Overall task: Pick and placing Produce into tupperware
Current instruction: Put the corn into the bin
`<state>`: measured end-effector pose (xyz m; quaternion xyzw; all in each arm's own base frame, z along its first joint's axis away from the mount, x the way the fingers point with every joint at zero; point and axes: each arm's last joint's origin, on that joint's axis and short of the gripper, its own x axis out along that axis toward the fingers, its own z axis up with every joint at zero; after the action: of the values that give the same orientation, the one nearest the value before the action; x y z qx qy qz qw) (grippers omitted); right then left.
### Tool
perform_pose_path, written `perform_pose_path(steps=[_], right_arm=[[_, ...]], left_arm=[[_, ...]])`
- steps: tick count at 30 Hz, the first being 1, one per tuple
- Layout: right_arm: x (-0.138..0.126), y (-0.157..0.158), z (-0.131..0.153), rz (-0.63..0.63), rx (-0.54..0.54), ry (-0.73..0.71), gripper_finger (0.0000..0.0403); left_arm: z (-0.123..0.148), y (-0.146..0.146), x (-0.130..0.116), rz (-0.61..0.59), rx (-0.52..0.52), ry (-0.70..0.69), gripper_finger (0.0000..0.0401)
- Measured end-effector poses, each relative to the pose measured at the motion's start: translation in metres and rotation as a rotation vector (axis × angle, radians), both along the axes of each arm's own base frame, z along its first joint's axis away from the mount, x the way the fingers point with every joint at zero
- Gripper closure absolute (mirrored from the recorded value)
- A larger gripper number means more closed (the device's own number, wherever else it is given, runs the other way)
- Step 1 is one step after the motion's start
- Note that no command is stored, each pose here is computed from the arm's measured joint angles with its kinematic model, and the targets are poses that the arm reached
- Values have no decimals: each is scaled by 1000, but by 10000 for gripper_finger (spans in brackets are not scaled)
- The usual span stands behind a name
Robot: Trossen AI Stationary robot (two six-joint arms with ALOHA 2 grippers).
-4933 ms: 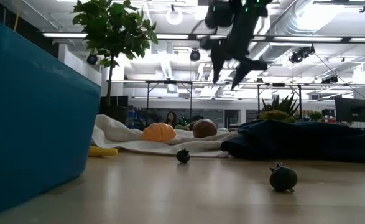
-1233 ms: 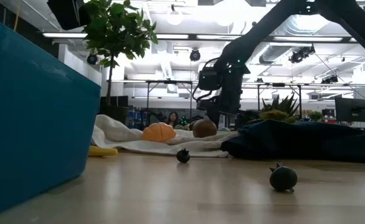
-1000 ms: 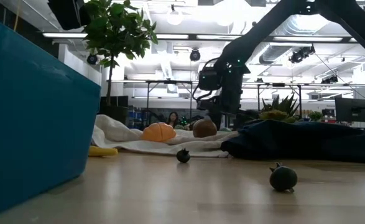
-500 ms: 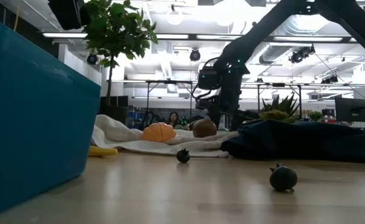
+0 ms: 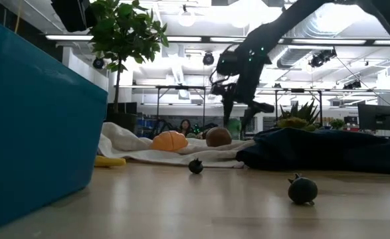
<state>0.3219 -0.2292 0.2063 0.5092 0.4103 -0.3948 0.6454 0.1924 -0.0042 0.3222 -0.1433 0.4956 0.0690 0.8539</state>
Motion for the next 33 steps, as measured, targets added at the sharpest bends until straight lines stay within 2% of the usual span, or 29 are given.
perform_pose_path(steps=[13,19,28,33], right_arm=[[-2,20,52,22,-92,-162,222],[1,42,74,78,-127,-224,222],[2,77,120,154,-230,-411,222],[1,100,141,215,-275,-499,222]], left_arm=[[0,-1,0,-25,-9,-3,375],[0,-1,0,-31,-8,-2,375],[0,-1,0,-77,20,-6,375],[2,-1,3,-57,10,-45,375]])
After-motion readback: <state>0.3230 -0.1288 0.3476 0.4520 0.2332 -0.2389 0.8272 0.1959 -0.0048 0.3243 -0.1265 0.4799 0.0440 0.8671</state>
